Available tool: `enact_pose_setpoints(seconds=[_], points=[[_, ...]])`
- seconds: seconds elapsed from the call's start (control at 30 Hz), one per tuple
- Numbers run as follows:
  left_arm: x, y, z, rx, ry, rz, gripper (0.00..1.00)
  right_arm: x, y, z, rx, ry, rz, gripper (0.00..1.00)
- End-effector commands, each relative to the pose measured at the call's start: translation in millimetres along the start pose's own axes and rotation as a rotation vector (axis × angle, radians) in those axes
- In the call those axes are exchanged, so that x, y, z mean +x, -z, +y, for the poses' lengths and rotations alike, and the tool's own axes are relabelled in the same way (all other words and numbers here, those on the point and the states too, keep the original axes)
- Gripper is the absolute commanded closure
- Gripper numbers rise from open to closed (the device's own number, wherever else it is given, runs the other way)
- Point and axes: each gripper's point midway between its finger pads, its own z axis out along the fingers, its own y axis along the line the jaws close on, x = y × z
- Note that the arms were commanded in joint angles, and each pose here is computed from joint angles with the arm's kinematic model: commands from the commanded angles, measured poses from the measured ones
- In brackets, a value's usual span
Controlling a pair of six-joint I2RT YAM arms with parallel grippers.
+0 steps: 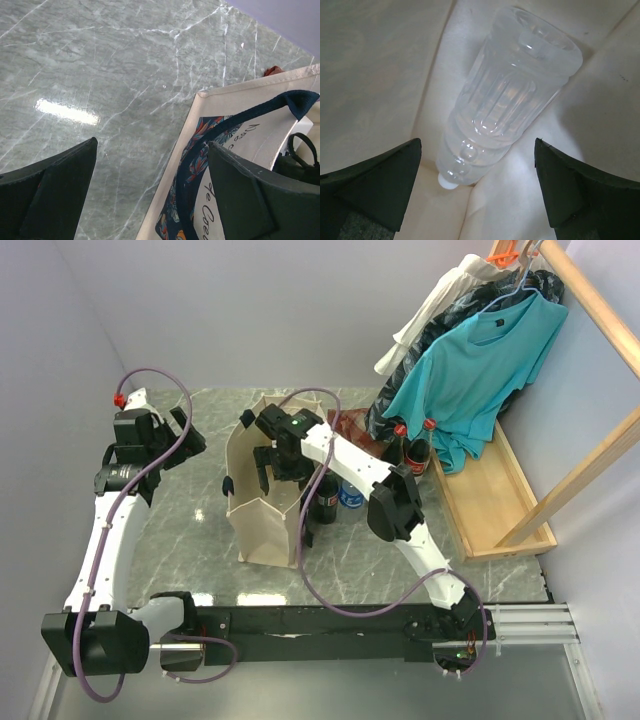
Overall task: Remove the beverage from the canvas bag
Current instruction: Take out the drink from the canvas bag.
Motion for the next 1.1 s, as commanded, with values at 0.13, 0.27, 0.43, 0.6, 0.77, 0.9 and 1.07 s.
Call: enact_pose_setpoints(seconds=[0.13,0.27,0.43,0.6,0.77,0.9,1.07], points=[[-23,14,-11,0.037,-0.007,-0.063,0.04,13,-14,-17,0.08,-0.02,0.058,0.0],[-24,15,-10,0.033,-0.007,-0.068,0.04,17,-22,-17,0.083,-0.014,0.085,0.0],[-23,14,-7,0.024,-0.01,-0.062,0.04,19,-26,-16,0.078,-0.003,0.094,0.0],[-23,13,-4,0.013,-0.015,-0.06,0.04,24,-33,-16,0.075,0.002,0.12,0.03],[-23,13,-4,0.012,-0.014,-0.058,0.03,29,-37,-16,0.071,0.004,0.146,0.13],[-23,14,-2,0.006,-0.012,-0.062,0.04,35,-44,-20,0.078,0.015,0.178,0.21],[-22,16,0,0.0,-0.009,-0.062,0.04,40,-47,-19,0.07,0.025,0.201,0.51]])
